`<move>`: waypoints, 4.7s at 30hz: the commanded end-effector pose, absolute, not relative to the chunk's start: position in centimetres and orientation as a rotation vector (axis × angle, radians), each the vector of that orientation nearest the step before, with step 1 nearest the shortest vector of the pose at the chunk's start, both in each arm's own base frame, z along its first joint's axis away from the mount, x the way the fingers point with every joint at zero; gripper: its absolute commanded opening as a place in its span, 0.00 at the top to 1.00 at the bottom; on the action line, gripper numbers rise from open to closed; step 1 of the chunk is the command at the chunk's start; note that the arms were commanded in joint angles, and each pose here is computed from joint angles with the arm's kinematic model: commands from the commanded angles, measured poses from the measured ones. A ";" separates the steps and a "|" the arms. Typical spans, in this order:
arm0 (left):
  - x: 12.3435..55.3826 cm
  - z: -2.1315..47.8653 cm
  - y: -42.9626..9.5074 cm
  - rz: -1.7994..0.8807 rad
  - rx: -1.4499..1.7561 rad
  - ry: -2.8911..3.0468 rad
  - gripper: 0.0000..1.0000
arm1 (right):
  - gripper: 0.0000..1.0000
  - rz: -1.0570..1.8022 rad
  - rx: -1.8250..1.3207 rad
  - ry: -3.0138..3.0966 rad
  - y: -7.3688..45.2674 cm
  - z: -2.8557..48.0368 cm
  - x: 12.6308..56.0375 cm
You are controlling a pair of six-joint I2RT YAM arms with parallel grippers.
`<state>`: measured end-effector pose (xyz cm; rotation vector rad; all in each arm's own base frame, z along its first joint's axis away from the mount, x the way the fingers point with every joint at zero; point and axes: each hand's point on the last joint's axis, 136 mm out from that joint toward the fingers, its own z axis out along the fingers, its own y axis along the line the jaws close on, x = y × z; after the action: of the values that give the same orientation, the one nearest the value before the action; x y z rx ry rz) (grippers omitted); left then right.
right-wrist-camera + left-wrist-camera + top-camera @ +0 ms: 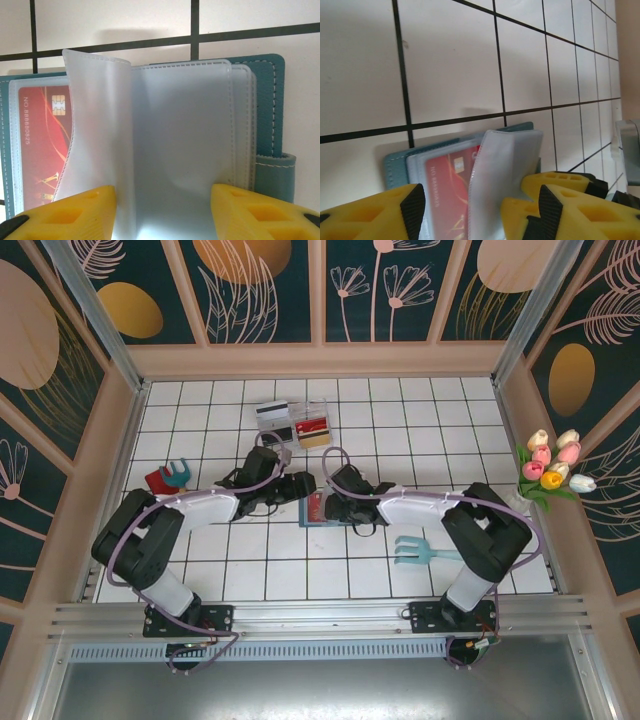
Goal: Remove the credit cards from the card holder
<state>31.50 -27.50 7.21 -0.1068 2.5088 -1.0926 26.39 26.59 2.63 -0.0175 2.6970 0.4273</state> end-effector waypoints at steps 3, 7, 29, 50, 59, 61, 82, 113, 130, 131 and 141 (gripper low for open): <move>32.1 8.6 -29.8 -1.223 -0.096 2.477 0.36 | 0.47 0.451 -0.059 2.709 26.1 2.0 25.7; 32.1 7.7 -30.9 -1.271 -0.101 2.505 0.35 | 0.48 0.452 -0.072 2.704 26.2 2.0 25.7; 31.4 4.3 -31.5 -1.245 -0.114 2.615 0.38 | 0.48 0.526 -0.102 2.628 26.4 3.7 25.8; 30.5 7.4 -33.3 -1.410 -0.045 2.522 0.53 | 0.23 0.690 0.018 2.344 24.1 12.9 26.4; 29.7 8.6 -36.7 -1.434 0.042 2.498 0.50 | 0.01 0.717 0.250 2.254 19.2 16.0 27.8; 29.7 8.0 -37.5 -1.394 0.068 2.521 0.50 | 0.01 0.716 0.276 2.247 18.5 16.1 27.9; 30.9 8.9 -38.3 -1.310 0.038 2.477 0.39 | 0.03 0.763 0.324 2.270 17.9 15.6 28.1; 28.7 5.9 -27.7 -1.082 -0.336 2.553 0.77 | 0.74 1.097 0.230 2.570 28.8 8.1 27.8; 28.6 3.8 -27.7 -0.957 -0.310 2.618 0.79 | 0.77 1.069 0.229 2.680 30.0 5.1 28.0; 28.6 3.7 -27.8 -0.958 -0.308 2.621 0.79 | 0.77 1.067 0.227 2.683 30.0 5.0 27.9; 28.7 2.9 -27.9 -0.935 -0.290 2.646 0.80 | 0.80 1.031 0.212 2.715 30.0 4.1 27.9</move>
<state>28.33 -27.68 2.81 -0.3146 2.6425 -0.9511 27.99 29.39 4.04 0.2401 2.6973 1.0279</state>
